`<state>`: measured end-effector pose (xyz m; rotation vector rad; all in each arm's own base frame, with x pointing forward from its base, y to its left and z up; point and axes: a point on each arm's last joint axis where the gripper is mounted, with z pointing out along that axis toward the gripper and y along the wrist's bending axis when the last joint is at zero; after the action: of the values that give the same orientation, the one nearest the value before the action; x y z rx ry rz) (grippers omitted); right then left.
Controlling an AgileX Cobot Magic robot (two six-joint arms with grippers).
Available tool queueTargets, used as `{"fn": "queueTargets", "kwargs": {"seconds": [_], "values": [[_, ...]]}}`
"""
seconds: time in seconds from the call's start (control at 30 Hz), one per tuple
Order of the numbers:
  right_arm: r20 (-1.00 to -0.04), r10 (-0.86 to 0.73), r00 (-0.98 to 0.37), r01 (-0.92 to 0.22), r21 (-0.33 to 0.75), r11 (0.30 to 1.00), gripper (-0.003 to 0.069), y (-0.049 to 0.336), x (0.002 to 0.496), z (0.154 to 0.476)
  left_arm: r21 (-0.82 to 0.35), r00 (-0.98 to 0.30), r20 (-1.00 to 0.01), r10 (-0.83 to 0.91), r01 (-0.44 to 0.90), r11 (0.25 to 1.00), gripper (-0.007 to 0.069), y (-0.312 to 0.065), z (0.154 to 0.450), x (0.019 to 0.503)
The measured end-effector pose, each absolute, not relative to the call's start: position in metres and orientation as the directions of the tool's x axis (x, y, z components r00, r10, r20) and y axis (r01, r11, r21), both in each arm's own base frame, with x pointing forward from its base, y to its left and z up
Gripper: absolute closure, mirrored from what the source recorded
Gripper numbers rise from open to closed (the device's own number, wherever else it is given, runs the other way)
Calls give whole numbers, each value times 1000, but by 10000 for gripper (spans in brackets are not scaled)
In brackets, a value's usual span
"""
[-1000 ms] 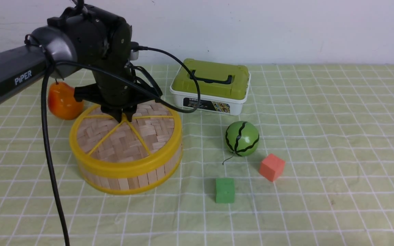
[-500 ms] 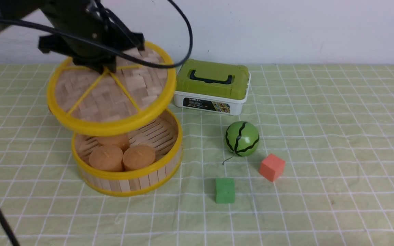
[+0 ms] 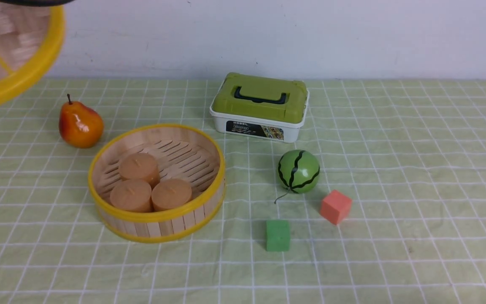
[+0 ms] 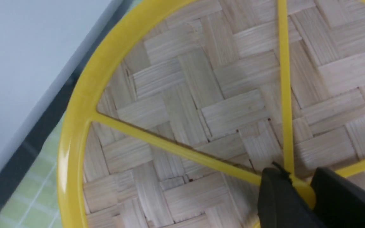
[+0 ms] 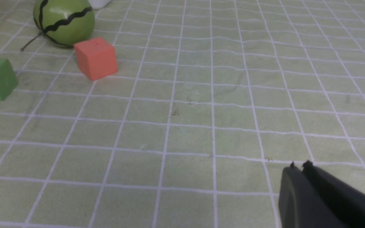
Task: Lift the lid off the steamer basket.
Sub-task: Use the left arm to place the steamer lid on the table
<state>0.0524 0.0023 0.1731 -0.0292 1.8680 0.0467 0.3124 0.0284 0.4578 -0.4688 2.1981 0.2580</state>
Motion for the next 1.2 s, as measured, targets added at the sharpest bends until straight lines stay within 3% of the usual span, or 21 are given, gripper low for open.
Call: {"fn": "queueTargets", "kwargs": {"seconds": [0.1, 0.27, 0.7, 0.9, 1.2], "values": [[-956, 4, -293, -44, 17, 999, 658, 2, 52, 173, -21, -573, -747, -337, -486, 873, 513, 57, 433, 316], [-956, 4, -293, -44, 17, 999, 655, 2, 52, 173, -60, -611, -653, -446, -546, 835, 513, 89, 358, 320], [-956, 4, -293, -44, 17, 999, 640, 2, 52, 173, -62, -730, -459, -507, -543, 838, 513, 94, 222, 365], [-956, 4, -293, -44, 17, 999, 634, 2, 52, 173, -37, -787, -428, -444, -476, 879, 513, 70, 197, 379], [-956, 4, -293, -44, 17, 999, 631, 2, 52, 173, -52, -789, -475, -390, -418, 907, 513, 49, 198, 387]]}}
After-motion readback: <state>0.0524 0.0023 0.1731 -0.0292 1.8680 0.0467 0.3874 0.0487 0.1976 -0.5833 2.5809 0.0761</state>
